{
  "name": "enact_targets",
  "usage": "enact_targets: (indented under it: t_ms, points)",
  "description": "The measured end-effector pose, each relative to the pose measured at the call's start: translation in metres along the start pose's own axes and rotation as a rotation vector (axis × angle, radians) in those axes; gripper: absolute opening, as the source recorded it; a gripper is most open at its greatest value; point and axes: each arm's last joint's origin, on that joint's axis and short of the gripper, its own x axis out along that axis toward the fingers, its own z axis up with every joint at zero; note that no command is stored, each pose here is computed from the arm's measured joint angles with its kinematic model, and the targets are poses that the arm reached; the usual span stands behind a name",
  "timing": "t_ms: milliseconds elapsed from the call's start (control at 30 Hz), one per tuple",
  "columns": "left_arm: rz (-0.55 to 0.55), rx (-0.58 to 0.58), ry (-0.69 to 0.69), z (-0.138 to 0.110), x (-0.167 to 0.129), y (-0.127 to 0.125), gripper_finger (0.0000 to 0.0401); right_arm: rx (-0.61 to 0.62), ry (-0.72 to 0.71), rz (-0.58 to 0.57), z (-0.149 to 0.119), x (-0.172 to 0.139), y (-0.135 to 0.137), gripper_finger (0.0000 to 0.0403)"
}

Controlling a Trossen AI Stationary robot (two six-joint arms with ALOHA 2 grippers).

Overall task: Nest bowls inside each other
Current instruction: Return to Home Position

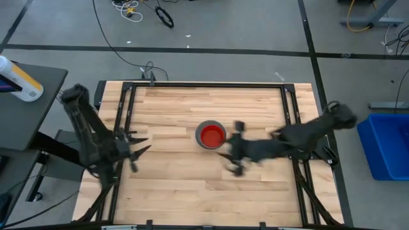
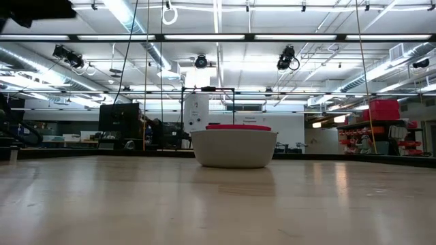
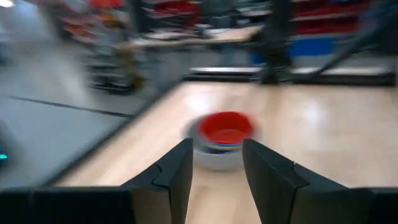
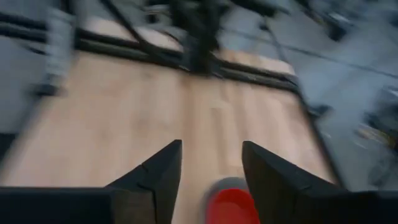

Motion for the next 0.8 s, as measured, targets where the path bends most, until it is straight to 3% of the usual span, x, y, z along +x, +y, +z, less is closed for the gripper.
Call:
enact_targets:
  t_ms: [133, 267, 333, 433, 500, 533, 700, 800]
  points:
    - [-0.198, -0.084, 0.081, 0.01, -0.022, 0.018, 0.0142, 0.092, -0.193, 0.164, -0.038, -0.06, 0.01, 0.0148]
    - [-0.376, -0.072, 0.191, 0.009, -0.037, 0.019, 0.0145, 0.204, -0.318, 0.151, -0.092, -0.09, 0.007, 0.0121]
    - [-0.441, -0.035, 0.171, 0.008, -0.044, 0.012, 0.0148, 0.248, -0.357, 0.154, -0.117, -0.097, 0.004, 0.0111]
    - [-0.421, -0.03, 0.047, 0.012, -0.046, 0.01, 0.0149, 0.302, -0.347, 0.209, -0.153, -0.099, 0.0, 0.0103]
    - [-0.397, -0.026, 0.004, 0.013, -0.045, 0.012, 0.0145, 0.4, -0.353, 0.305, -0.171, -0.101, -0.003, 0.0102]
    - [-0.389, -0.023, -0.004, 0.013, -0.044, 0.013, 0.0142, 0.394, -0.388, 0.379, -0.177, -0.102, -0.003, 0.0101]
    - [-0.379, -0.001, 0.036, 0.014, -0.039, 0.02, 0.0124, 0.127, -0.636, 0.868, -0.202, -0.115, 0.005, 0.0105]
    - [-0.388, -0.006, 0.044, 0.013, -0.04, 0.018, 0.0119, 0.072, -0.672, 1.008, -0.22, -0.119, 0.003, 0.0105]
